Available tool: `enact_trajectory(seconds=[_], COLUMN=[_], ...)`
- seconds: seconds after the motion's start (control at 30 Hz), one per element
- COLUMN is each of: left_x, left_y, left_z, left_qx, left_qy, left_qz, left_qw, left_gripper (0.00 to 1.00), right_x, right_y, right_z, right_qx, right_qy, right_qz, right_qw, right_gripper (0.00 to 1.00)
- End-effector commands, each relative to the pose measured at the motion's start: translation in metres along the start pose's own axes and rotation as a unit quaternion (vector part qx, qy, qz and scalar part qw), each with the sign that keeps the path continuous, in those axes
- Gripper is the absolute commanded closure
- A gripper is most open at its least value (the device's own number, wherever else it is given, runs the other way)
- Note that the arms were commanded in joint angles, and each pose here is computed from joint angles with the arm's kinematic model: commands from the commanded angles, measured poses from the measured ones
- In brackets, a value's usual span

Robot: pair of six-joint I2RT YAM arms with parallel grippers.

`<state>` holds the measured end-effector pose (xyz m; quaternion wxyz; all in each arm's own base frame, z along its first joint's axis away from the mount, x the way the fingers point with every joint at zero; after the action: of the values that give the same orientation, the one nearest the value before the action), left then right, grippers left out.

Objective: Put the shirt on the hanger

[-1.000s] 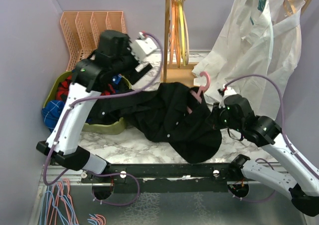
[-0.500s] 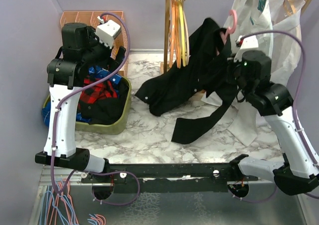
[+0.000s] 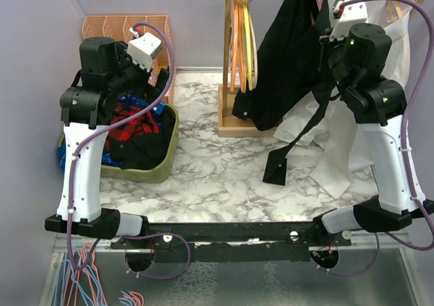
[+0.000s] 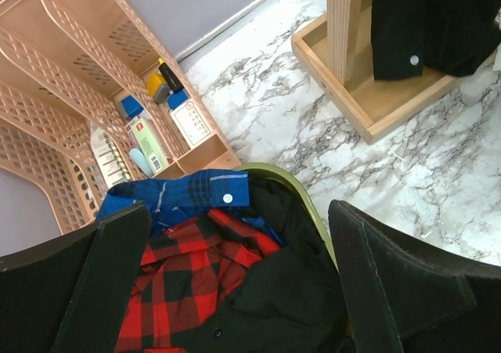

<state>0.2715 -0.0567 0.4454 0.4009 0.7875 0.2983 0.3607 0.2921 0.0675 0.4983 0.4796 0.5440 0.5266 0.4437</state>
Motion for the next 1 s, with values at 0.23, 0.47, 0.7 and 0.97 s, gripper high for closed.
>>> enact_trajectory(seconds=[0.23,0.47,0.7,0.97], left_x=[0.012,0.018,0.021,0.038], left_y=[0.012,0.009,0.009,0.002], left_z=[-0.019,-0.023,-0.021,-0.028], left_qx=[-0.024,-0.015,-0.012,-0.008], left_qy=[0.082,0.12,0.125,0.212], left_qz=[-0.045,-0.054,-0.055,-0.11], left_qw=[0.995,0.991,0.991,0.971], left_gripper=[0.01,0.01,0.01,0.01], right_x=[-0.012,-0.027,-0.037,-0.045], right_y=[0.02,0.009,-0.009,-0.025], right_z=[0.039,0.058,0.074,0.074], right_qx=[-0.024,-0.002,0.038,0.056], right_qy=[0.053,0.053,0.073,0.07], right_qz=[0.052,0.08,0.115,0.133], right_qw=[0.997,0.995,0.99,0.987], right_gripper=[0.99,0.99,0.99,0.99])
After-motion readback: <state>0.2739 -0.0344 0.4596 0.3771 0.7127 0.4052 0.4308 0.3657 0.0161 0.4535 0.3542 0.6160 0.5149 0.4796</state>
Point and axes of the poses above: each gripper's point midway between its finger pads, its own z axis out along the fingers, its own x axis along the line the jaws close on, y = z × x, the point moved 7 cm from there along -z, back along the fingers, and after that the axes turned 9 degrees about z, right-handed, at the moved point
